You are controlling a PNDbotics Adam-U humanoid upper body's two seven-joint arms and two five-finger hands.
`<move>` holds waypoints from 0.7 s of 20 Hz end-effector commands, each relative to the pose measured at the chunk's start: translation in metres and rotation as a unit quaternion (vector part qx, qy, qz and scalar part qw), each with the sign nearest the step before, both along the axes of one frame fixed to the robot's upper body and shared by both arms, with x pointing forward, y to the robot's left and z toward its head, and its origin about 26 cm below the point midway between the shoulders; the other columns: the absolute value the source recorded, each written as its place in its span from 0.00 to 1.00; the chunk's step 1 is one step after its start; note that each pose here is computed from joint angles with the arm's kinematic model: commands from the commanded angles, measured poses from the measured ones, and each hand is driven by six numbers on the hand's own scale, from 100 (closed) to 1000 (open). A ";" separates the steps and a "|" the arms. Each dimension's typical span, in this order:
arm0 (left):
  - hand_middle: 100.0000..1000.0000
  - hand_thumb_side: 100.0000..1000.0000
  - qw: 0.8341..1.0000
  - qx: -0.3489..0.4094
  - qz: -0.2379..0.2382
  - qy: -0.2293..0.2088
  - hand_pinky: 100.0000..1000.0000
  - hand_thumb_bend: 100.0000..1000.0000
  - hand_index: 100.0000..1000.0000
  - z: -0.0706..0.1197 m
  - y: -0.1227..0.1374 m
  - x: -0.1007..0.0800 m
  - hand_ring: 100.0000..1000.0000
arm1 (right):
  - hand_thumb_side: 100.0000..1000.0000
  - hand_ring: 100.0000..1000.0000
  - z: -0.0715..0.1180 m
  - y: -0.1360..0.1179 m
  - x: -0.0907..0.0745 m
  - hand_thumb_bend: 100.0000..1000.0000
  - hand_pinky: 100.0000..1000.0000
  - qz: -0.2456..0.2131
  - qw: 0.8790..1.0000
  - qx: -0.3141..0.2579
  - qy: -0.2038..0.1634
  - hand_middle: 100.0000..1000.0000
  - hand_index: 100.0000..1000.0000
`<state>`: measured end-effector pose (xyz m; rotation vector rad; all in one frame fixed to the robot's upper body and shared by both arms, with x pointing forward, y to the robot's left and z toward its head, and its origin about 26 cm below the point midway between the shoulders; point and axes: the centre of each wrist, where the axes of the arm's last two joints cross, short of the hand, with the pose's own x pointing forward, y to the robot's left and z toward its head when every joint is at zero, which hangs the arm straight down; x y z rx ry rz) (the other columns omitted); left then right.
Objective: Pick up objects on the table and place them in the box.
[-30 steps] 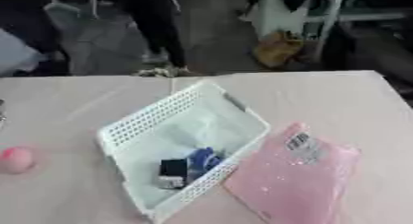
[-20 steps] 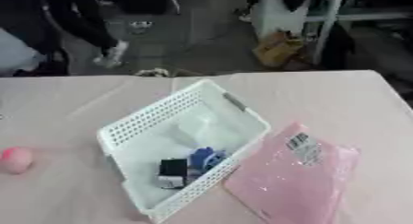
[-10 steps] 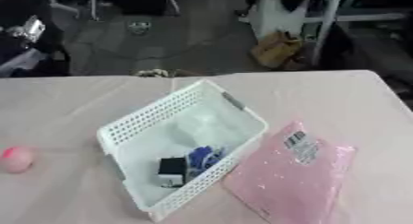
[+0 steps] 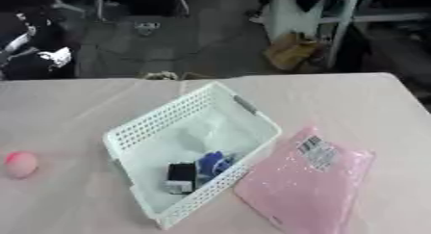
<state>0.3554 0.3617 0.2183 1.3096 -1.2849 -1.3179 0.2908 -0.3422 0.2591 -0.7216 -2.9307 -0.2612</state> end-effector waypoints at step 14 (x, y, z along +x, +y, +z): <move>1.00 1.00 0.964 -0.075 0.164 0.198 1.00 0.62 1.00 -0.093 0.086 -0.005 1.00 | 1.00 0.78 0.013 -0.001 -0.005 0.00 0.74 0.000 1.000 -0.016 -0.021 0.74 0.76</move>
